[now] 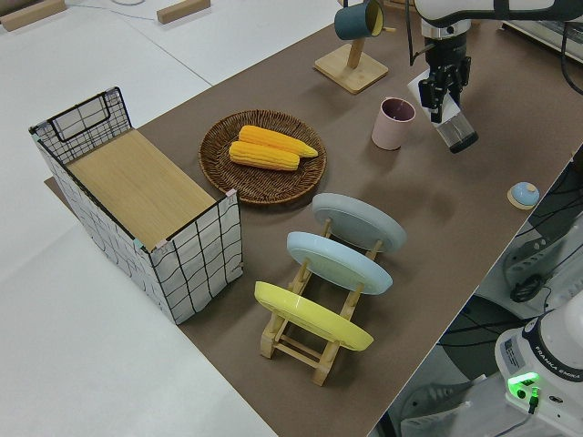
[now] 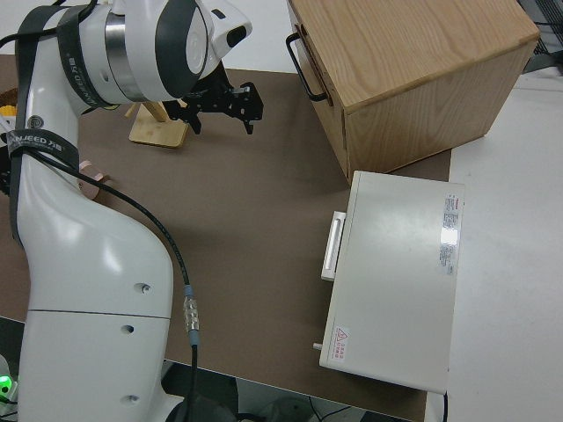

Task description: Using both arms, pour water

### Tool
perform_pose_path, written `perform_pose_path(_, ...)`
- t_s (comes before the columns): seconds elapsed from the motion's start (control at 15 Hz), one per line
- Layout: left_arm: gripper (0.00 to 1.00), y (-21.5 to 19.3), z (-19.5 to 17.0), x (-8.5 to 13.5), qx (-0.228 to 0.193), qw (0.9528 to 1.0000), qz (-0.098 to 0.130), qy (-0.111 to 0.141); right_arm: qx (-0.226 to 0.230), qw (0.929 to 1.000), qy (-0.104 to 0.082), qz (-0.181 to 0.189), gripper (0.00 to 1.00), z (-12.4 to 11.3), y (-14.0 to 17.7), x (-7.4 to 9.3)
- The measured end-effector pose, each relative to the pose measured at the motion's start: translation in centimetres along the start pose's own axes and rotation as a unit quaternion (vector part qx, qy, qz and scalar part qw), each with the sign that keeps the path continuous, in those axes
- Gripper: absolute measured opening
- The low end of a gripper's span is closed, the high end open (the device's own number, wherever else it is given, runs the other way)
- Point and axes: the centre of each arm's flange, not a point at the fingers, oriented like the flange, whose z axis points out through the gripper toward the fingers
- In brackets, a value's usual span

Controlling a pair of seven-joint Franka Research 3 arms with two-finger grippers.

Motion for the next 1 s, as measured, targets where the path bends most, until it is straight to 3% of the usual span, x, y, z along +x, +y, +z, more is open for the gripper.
perform_pose_path(1.0, 0.63, 0.14, -0.11, 0.10, -0.001, 1.0000, 0.001, 0.006, 0.000, 1.0000, 0.000, 0.000, 1.00, 0.00, 0.00, 0.00)
